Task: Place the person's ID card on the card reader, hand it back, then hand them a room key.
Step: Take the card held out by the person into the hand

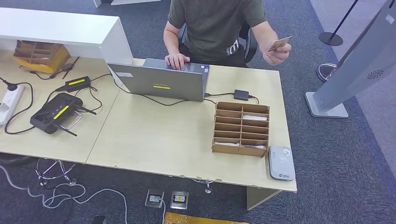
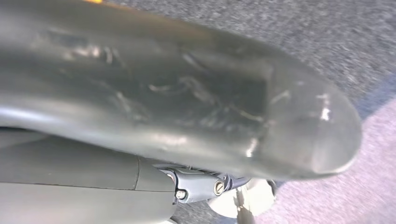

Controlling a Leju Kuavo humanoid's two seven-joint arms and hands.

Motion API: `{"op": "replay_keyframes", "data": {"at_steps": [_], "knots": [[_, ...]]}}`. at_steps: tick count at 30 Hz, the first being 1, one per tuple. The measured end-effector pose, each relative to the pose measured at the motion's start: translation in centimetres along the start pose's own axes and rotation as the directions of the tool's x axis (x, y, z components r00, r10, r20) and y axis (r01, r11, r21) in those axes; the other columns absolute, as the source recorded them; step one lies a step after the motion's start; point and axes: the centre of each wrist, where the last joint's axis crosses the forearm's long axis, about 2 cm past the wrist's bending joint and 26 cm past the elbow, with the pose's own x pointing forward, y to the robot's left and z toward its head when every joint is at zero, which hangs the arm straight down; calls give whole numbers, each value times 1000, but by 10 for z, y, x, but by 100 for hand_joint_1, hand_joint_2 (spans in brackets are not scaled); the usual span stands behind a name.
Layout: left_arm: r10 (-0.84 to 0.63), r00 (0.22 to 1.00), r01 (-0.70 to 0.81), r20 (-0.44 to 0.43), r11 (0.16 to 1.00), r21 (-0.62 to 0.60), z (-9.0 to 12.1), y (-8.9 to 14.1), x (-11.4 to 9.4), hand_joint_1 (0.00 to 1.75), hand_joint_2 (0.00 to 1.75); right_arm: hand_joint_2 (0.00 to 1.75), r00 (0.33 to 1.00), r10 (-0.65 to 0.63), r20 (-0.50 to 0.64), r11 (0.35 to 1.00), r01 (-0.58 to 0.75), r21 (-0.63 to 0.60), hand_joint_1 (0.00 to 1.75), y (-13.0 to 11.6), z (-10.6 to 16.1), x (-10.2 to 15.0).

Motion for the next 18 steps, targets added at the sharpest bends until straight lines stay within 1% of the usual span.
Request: {"op": "replay_keyframes", "data": {"at_steps": [4,6,8,11,14,15,16,18], "knots": [[7,1000,-7,-1,1000,-2,0,-1,0,0,0,0,1000,-18,18,1000,18,-15,0,-6,-6,3],[9,1000,-9,-1,1000,-3,0,-1,0,0,0,0,998,-31,46,999,32,-20,0,-8,-9,4],[12,1000,-12,0,1000,-3,0,-1,0,0,0,0,993,-49,107,998,53,-35,0,-15,-16,9],[21,1000,-21,2,1000,-3,0,-1,-2,0,0,0,976,-77,205,993,94,-76,0,-32,-33,22],[35,999,-35,1,999,-2,1,0,-4,0,0,0,953,-86,289,989,117,-89,0,-48,-50,43],[38,999,-38,1,999,-2,1,0,-4,0,0,0,945,-66,320,992,96,-78,0,-52,-55,53],[40,999,-40,0,999,-2,1,0,-4,0,0,0,934,-20,356,997,45,-61,0,-55,-60,63],[44,999,-44,0,999,0,1,0,-4,0,0,0,903,112,415,994,-108,-32,0,-54,-62,84]]}}
